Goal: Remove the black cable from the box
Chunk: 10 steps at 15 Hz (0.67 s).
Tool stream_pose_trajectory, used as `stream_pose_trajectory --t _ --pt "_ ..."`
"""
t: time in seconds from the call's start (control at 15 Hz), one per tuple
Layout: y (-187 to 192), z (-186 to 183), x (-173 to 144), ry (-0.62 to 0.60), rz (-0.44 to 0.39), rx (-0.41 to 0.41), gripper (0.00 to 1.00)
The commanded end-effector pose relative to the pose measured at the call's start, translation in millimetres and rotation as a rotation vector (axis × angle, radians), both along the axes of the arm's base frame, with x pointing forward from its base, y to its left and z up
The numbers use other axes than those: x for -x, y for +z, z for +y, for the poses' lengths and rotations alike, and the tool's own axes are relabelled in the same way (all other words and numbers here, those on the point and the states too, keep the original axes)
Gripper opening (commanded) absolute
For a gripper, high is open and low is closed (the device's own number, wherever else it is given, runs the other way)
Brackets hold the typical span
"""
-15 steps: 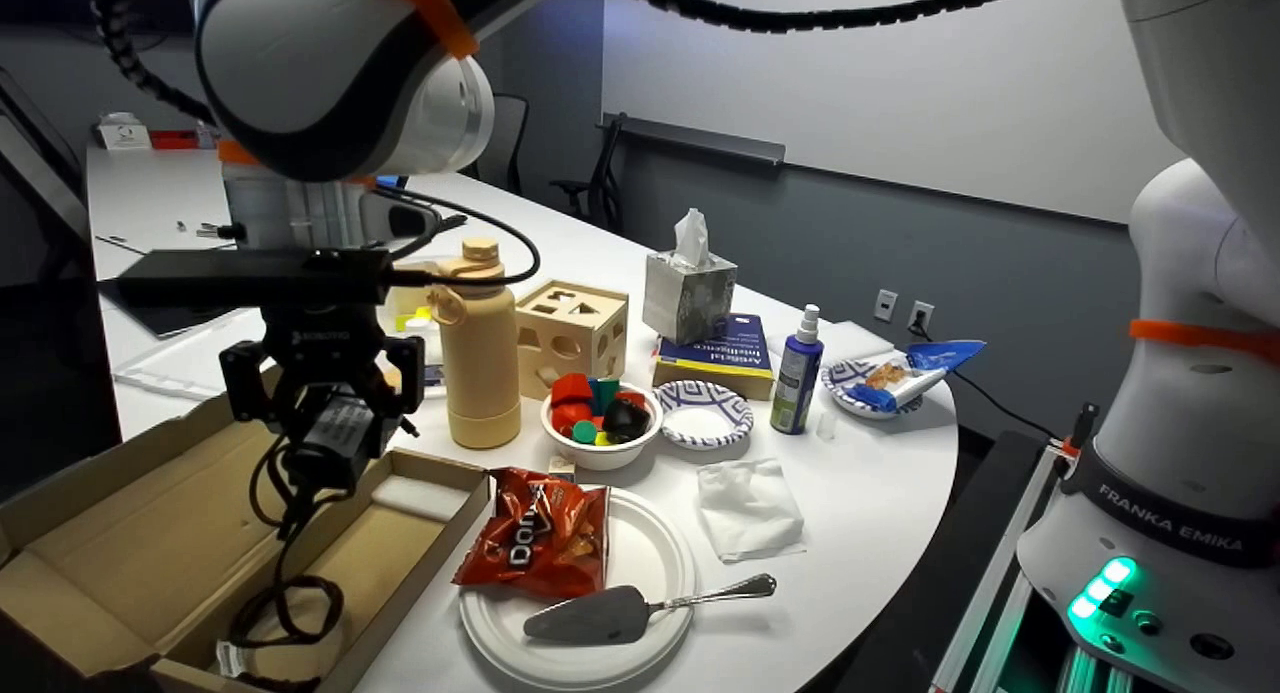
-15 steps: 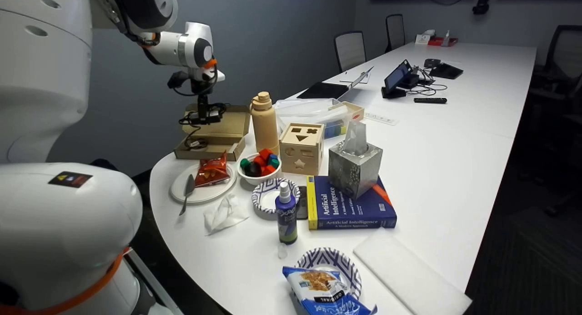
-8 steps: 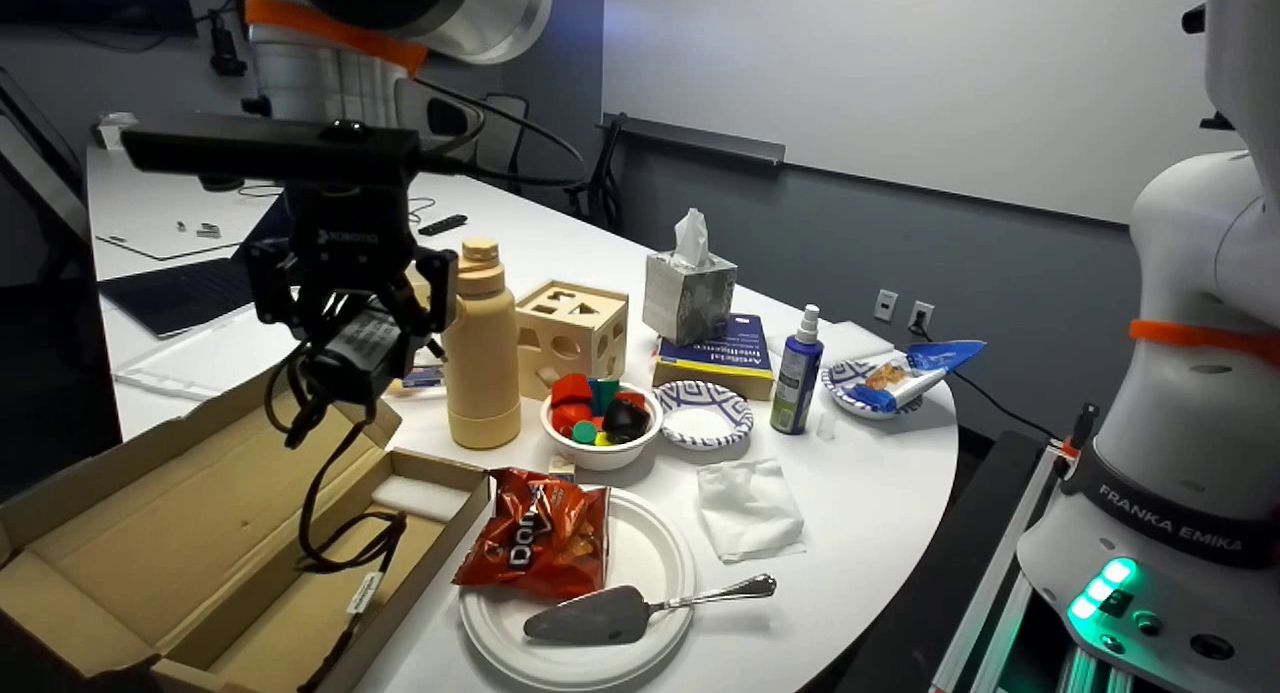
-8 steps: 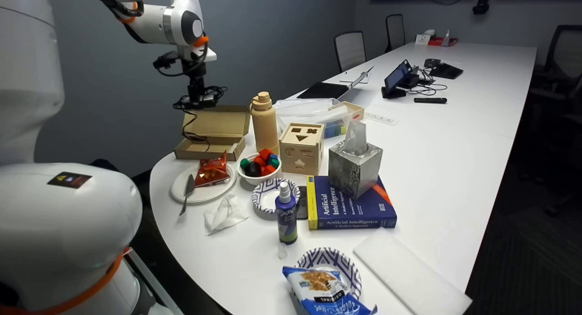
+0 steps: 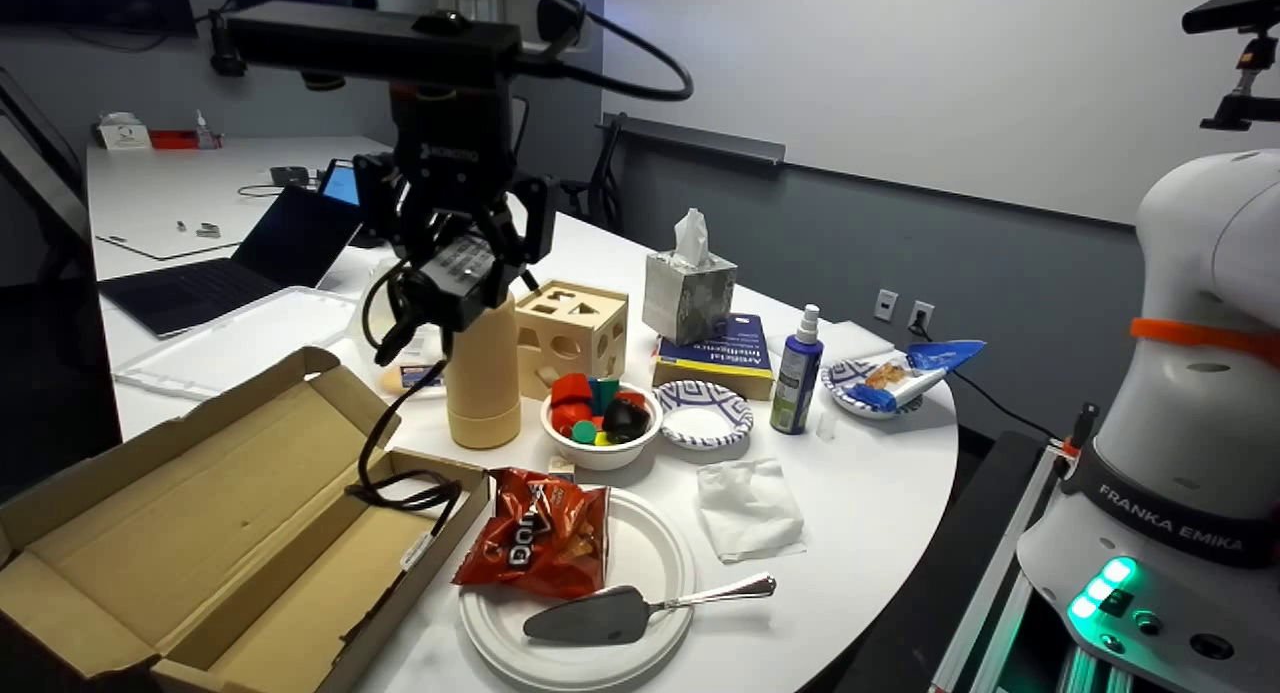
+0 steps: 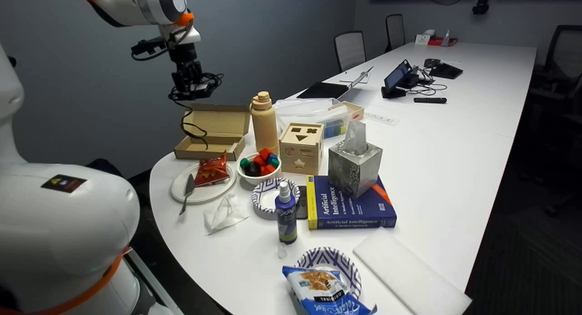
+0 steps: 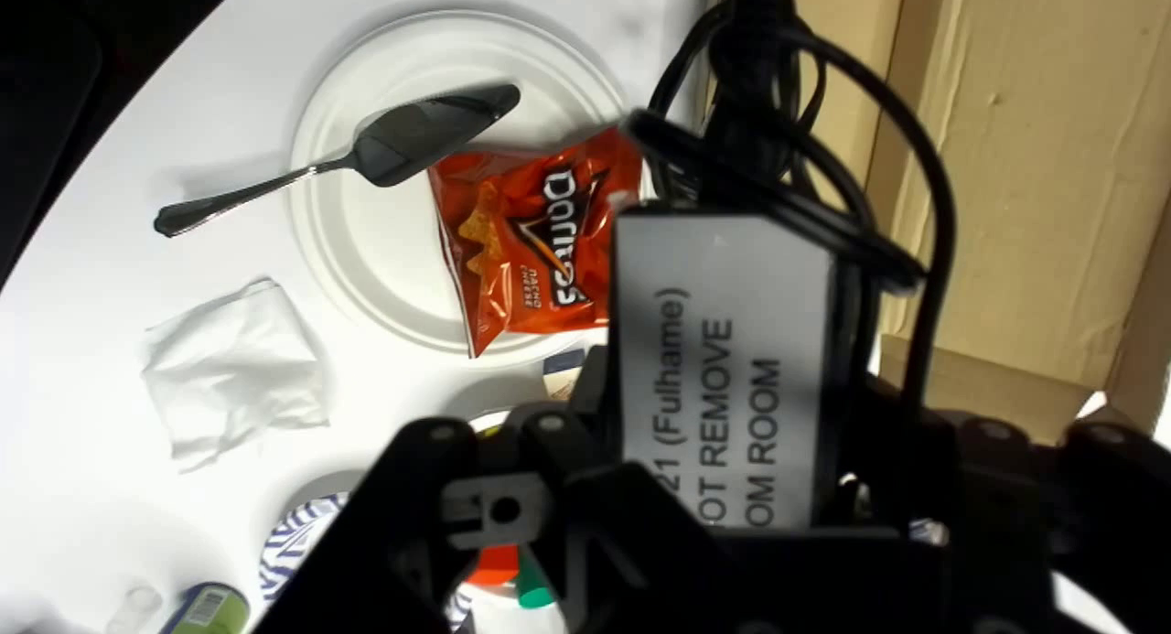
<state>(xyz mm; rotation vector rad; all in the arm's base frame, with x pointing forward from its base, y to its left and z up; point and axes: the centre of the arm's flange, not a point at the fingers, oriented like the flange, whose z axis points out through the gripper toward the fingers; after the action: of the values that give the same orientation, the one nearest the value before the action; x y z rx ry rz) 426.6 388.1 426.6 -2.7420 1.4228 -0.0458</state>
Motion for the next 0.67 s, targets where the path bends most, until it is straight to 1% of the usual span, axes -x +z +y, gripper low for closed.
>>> stream_pose_trajectory --t 0.0,0.27,0.4,0.6 --pt "30 -34 48 -0.110 -0.087 0.018 0.32" --pt "53 -49 77 -0.196 -0.144 0.051 0.32" --pt "64 -55 91 -0.245 -0.163 0.081 0.32" --pt "75 -67 105 -0.343 -0.153 0.177 0.32"
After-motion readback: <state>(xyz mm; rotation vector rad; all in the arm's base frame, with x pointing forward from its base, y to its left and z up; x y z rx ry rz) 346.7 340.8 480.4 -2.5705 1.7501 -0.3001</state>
